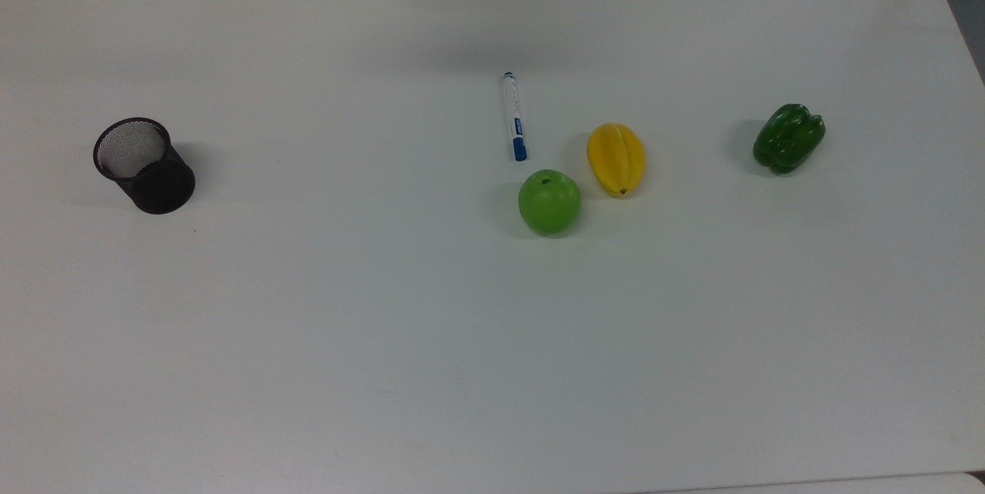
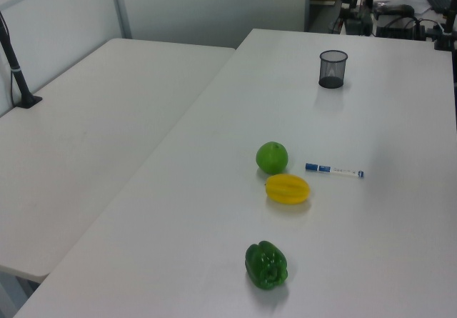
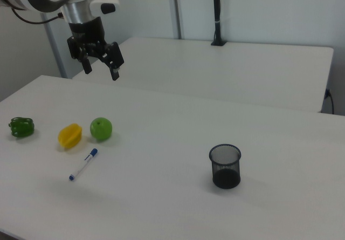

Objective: Place marker

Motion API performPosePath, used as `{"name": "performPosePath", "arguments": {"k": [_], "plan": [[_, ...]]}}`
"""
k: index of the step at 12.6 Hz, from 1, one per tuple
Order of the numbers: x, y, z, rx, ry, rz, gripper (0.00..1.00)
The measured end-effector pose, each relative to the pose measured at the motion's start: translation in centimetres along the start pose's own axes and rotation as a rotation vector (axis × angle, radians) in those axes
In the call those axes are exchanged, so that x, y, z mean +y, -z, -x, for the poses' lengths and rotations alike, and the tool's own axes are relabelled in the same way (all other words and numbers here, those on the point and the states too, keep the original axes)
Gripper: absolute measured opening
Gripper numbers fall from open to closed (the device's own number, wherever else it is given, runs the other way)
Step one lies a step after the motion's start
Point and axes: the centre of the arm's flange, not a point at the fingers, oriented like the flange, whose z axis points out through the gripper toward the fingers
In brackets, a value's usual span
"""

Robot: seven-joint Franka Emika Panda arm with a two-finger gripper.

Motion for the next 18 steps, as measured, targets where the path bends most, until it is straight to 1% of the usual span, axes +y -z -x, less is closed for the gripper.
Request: {"name": "performPosePath", "arguments": {"k": [10,13,14,17,18], "plan": [[-0.1,0.0,0.1,-0.004,0.0,-0.002,1.0],[-0.4,-0.5,0.3,-0.019,0.0,-0.036,1.0],[-0.7,-1.0,0.7,-0.053,0.025,-0.042,1.0],[-2.2,-2.6,2.0,-0.163,0.185,-0.064,1.0],[-2.9,-3.5,2.2,-0.189,0.217,-0.07,1.0]]}}
